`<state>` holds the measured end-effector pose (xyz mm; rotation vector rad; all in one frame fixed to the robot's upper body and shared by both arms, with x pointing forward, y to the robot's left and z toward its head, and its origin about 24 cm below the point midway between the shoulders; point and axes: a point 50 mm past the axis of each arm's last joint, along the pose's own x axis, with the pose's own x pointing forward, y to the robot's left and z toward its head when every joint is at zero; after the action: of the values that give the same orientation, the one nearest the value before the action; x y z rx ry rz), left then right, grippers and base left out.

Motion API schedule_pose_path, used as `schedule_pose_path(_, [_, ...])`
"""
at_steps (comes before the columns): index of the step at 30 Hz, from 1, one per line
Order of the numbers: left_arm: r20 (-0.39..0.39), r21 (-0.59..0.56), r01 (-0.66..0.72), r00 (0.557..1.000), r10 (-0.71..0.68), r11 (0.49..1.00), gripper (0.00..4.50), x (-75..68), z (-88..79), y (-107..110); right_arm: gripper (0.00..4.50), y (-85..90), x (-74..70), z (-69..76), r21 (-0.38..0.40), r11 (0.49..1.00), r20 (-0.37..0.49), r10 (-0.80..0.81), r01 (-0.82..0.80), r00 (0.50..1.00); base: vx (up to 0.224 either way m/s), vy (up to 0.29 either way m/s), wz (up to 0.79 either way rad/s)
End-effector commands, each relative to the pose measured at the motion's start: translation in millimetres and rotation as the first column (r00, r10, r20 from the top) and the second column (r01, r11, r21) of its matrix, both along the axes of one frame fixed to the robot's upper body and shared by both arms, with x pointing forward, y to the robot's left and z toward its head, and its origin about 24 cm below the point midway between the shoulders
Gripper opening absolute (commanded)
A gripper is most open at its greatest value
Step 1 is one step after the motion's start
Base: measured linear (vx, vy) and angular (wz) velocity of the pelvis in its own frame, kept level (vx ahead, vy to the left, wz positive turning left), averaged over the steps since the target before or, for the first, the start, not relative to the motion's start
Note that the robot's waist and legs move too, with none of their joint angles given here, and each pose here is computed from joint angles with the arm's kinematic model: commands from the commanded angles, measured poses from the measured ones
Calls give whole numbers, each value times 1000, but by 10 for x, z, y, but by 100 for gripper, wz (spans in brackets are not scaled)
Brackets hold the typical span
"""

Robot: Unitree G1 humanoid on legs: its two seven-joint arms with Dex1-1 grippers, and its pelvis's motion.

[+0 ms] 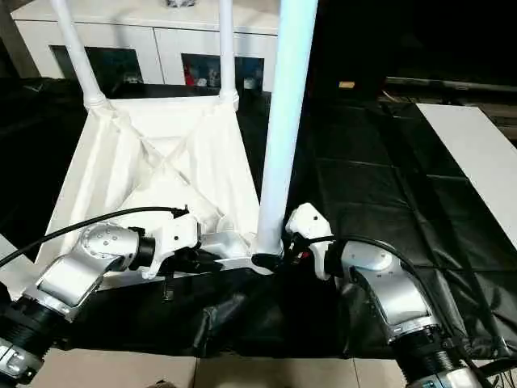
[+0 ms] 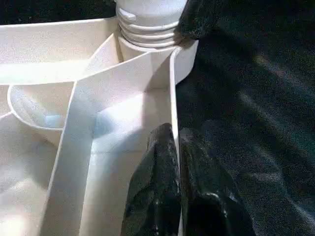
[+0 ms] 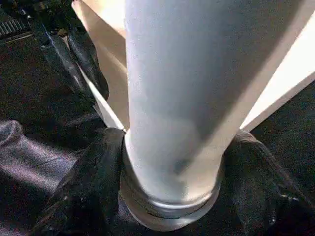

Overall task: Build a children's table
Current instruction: Rotate leg to tighten

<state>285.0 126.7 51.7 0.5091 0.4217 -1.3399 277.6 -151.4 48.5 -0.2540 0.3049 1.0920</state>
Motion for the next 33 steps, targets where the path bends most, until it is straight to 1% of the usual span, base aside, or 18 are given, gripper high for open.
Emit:
schedule_pose_path(1, [-17,28,27,1000,-27,999,0,-56,-42,4,267,15,-21,-17,16,1000,-2,16,-16,1000,0,0,0])
schedule_pose_path(3, [-13,33,-3,1000,4,999,0,-44,-71,-22,266,29,56,-60,16,996,34,-94,93,995,0,0,0])
schedule_pose_path(7, [-30,8,-78,996,79,997,0,-12,-139,-171,264,105,187,-148,68,949,4,-309,309,951,0,0,0])
schedule_pose_path(9, [-47,-17,-190,981,189,982,0,78,-195,-386,264,220,326,-235,80,822,-20,-565,564,825,0,0,0])
schedule_pose_path(10, [-47,-17,-190,981,189,982,0,78,-195,-386,264,220,326,-235,80,822,-20,-565,564,825,0,0,0])
schedule_pose_path(13, [4,-5,-335,942,335,942,0,257,-209,-554,264,396,391,-308,62,704,-72,-704,708,707,0,0,0])
schedule_pose_path(16, [69,-21,-469,880,470,883,0,425,-167,-645,264,590,435,-344,38,661,-67,-746,749,662,0,0,0])
schedule_pose_path(17, [97,-30,-524,846,525,851,0,501,-136,-678,264,743,455,-333,40,683,-57,-727,729,684,0,0,0])
schedule_pose_path(18, [97,-30,-524,846,525,851,0,501,-136,-678,264,743,455,-333,40,683,-57,-727,729,684,0,0,0])
schedule_pose_path(20, [127,-30,-546,829,545,838,0,551,-116,-682,264,866,477,-286,68,705,-57,-703,706,709,0,0,0])
schedule_pose_path(21, [147,-30,-541,830,539,841,0,565,-103,-667,264,928,473,-228,112,742,-54,-660,661,750,0,0,0])
schedule_pose_path(22, [154,-29,-538,831,535,843,0,570,-99,-660,299,950,470,-203,131,757,-50,-640,641,766,0,0,0])
schedule_pose_path(23, [157,-25,-519,842,516,854,0,562,-93,-634,334,966,456,-131,172,794,-13,-590,583,807,0,0,0])
schedule_pose_path(24, [156,-23,-511,847,508,859,0,556,-93,-624,334,966,449,-104,184,807,9,-572,561,820,0,0,0])
schedule_pose_path(26, [157,-17,-496,856,492,868,0,546,-94,-593,347,918,448,-70,192,811,32,-568,553,822,0,0,0])
schedule_pose_path(27, [158,-11,-478,866,474,878,0,532,-96,-562,375,855,452,-45,196,809,45,-571,554,819,0,0,0])
schedule_pose_path(29, [167,-6,-461,874,456,887,0,505,-93,-480,385,708,433,13,199,824,73,-552,531,830,0,0,0])
schedule_pose_path(33, [208,25,-359,915,346,933,0,426,-89,-371,393,436,335,24,125,888,106,-456,443,884,0,0,0])
